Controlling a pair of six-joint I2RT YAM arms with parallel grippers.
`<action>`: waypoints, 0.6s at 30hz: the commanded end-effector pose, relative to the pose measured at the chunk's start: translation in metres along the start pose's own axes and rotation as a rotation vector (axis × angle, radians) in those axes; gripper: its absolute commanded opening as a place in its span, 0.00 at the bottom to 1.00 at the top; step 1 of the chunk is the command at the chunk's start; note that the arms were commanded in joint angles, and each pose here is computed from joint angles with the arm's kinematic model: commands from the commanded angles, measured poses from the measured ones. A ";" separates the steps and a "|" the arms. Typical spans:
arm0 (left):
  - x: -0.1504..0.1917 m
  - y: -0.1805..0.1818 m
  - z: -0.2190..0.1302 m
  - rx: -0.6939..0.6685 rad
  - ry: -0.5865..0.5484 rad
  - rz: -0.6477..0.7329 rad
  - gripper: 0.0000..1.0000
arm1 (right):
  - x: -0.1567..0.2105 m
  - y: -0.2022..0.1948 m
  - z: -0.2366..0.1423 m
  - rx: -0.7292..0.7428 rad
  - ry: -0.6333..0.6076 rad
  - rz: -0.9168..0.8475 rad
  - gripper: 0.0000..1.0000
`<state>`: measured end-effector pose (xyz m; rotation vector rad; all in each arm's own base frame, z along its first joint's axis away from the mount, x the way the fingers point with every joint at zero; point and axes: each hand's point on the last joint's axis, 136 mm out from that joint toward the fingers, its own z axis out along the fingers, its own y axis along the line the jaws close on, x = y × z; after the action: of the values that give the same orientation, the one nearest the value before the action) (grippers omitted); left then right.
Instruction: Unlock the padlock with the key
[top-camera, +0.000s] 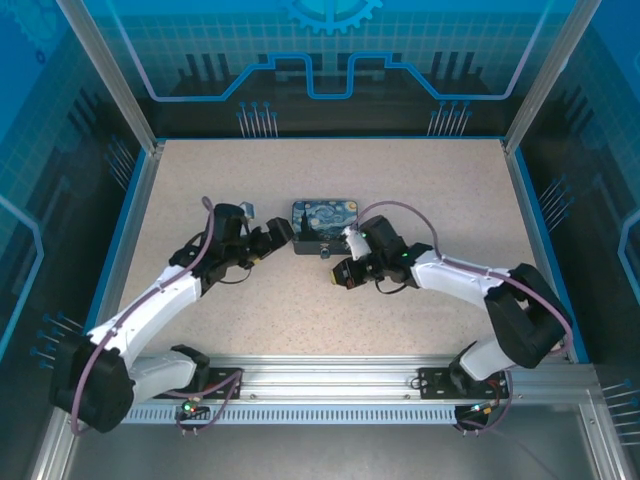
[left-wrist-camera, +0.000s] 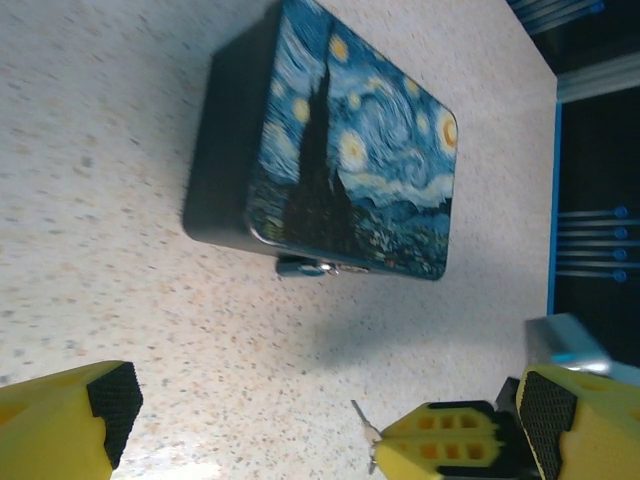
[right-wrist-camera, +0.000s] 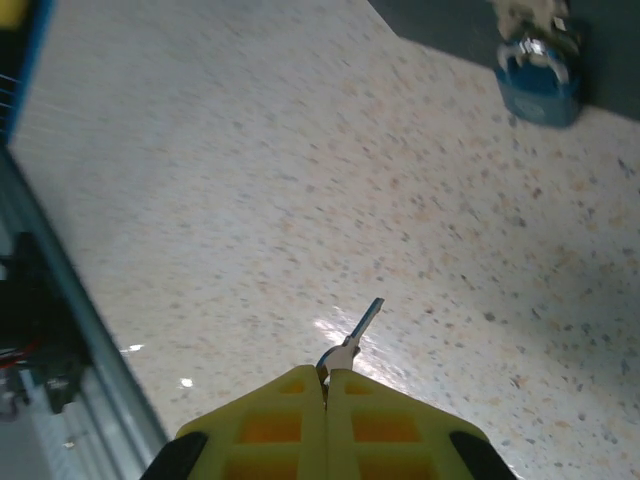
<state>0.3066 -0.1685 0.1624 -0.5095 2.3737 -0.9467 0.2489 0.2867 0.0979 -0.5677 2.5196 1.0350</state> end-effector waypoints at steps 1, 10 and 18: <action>0.021 -0.024 0.017 0.102 0.102 0.028 0.99 | -0.011 0.033 -0.022 -0.199 -0.052 -0.092 0.00; 0.046 -0.056 0.048 0.168 0.172 -0.043 0.94 | -0.027 0.043 -0.056 -0.310 -0.145 -0.115 0.00; 0.043 -0.081 0.052 0.273 0.119 -0.171 0.69 | -0.033 0.044 -0.055 -0.373 -0.198 -0.038 0.00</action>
<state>0.3075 -0.2644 0.1569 -0.5152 2.3753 -1.2977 0.2442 0.2808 0.1645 -0.6080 2.2080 1.4066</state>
